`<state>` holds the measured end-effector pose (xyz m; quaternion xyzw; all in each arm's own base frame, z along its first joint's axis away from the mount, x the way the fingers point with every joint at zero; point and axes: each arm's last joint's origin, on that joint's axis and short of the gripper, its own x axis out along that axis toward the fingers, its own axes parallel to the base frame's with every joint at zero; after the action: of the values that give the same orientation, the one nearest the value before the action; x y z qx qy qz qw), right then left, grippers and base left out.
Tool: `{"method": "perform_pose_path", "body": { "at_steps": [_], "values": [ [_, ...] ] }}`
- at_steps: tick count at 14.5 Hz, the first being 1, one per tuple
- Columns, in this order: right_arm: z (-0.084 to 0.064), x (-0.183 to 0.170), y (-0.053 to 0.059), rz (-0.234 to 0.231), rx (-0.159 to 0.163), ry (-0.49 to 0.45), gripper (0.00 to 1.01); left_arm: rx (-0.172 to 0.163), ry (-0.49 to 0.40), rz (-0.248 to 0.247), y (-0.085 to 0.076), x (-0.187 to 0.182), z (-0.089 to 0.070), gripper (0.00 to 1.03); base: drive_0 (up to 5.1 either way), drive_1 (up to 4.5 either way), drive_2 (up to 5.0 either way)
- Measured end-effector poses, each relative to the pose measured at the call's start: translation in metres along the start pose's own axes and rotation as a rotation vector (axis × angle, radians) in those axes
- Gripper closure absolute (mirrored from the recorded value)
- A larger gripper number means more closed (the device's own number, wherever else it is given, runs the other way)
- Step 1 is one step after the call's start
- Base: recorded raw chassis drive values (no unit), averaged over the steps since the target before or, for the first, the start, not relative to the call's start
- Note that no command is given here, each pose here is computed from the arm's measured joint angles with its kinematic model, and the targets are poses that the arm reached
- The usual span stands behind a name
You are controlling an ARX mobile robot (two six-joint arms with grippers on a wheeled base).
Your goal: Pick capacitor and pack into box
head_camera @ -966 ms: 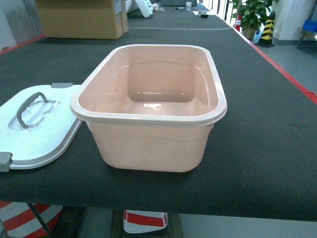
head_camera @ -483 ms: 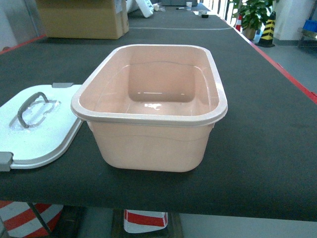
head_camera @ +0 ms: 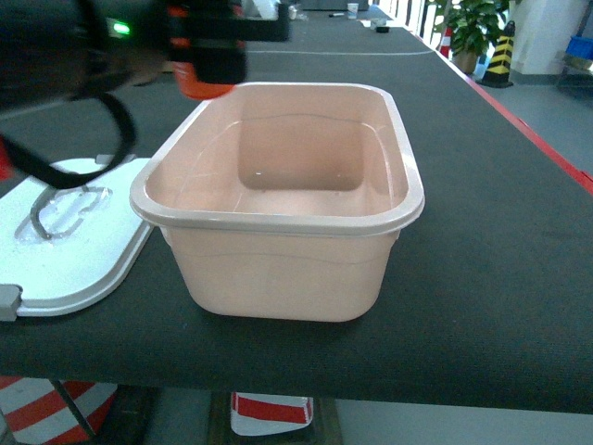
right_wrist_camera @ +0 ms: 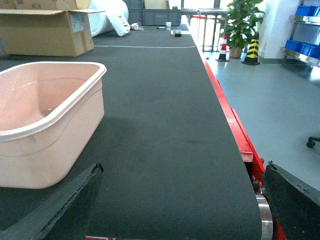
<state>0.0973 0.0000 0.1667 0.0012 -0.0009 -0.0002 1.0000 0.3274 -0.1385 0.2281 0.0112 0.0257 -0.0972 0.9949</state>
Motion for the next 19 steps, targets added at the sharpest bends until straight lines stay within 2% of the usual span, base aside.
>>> {"method": "perform_pose_path", "body": {
  "at_steps": [3, 4, 5, 7, 8, 9, 10, 11, 12, 13, 14, 15, 16, 17, 19],
  "values": [
    [0.000, 0.000, 0.000, 0.000, 0.000, 0.000, 0.03, -0.001, 0.017, -0.015, -0.009, 0.020, -0.007, 0.58, 0.0, 0.00, 0.0],
    [0.000, 0.000, 0.000, 0.000, 0.000, 0.000, 0.03, 0.000, 0.011, -0.013, -0.013, 0.025, -0.011, 0.52, 0.0, 0.00, 0.0],
    [0.000, 0.000, 0.000, 0.000, 0.000, 0.000, 0.03, 0.007, 0.037, -0.015, -0.017, 0.028, -0.020, 0.39, 0.0, 0.00, 0.0],
    [0.000, 0.000, 0.000, 0.000, 0.000, -0.001, 0.03, 0.002, 0.014, -0.009, -0.016, 0.027, -0.015, 0.13, 0.0, 0.00, 0.0],
    [0.000, 0.000, 0.000, 0.000, 0.000, 0.000, 0.03, 0.004, 0.017, -0.004, -0.015, 0.027, -0.015, 0.04, 0.0, 0.00, 0.0],
    [0.000, 0.000, 0.000, 0.000, 0.000, 0.000, 0.03, 0.005, 0.019, -0.004, -0.015, 0.027, -0.016, 0.05, 0.0, 0.00, 0.0],
    [0.000, 0.000, 0.000, 0.000, 0.000, 0.000, 0.03, 0.009, 0.022, 0.059, -0.012, 0.025, -0.015, 0.05, 0.0, 0.00, 0.0],
    [0.000, 0.000, 0.000, -0.001, 0.000, 0.000, 0.03, 0.004, 0.032, 0.166, 0.002, 0.012, -0.017, 0.05, 0.0, 0.00, 0.0],
    [0.000, 0.000, 0.000, 0.000, 0.000, 0.001, 0.03, 0.002, 0.035, 0.298, 0.028, -0.007, -0.018, 0.05, 0.0, 0.00, 0.0],
    [0.000, 0.000, 0.000, 0.000, 0.000, 0.000, 0.03, -0.013, -0.004, 0.394, 0.052, -0.015, -0.010, 0.05, 0.0, 0.00, 0.0],
    [0.000, 0.000, 0.000, 0.000, 0.000, -0.001, 0.03, -0.024, -0.051, 0.468, 0.074, -0.019, 0.000, 0.05, 0.0, 0.00, 0.0],
    [0.000, 0.000, 0.000, 0.000, 0.000, 0.000, 0.03, -0.023, -0.047, 0.489, 0.086, -0.021, -0.002, 0.05, 0.0, 0.00, 0.0],
    [0.000, 0.000, 0.000, 0.000, 0.000, 0.000, 0.03, -0.015, -0.009, 0.487, 0.099, -0.017, -0.014, 0.05, 0.0, 0.00, 0.0],
    [0.000, 0.000, 0.000, 0.000, 0.000, 0.000, 0.03, -0.008, 0.035, 0.488, 0.113, -0.011, -0.030, 0.05, 0.0, 0.00, 0.0],
    [0.000, 0.000, 0.000, 0.000, 0.000, 0.000, 0.03, 0.012, 0.135, 0.547, 0.151, -0.001, -0.062, 0.05, 0.0, 0.00, 0.0]
  ]
}}
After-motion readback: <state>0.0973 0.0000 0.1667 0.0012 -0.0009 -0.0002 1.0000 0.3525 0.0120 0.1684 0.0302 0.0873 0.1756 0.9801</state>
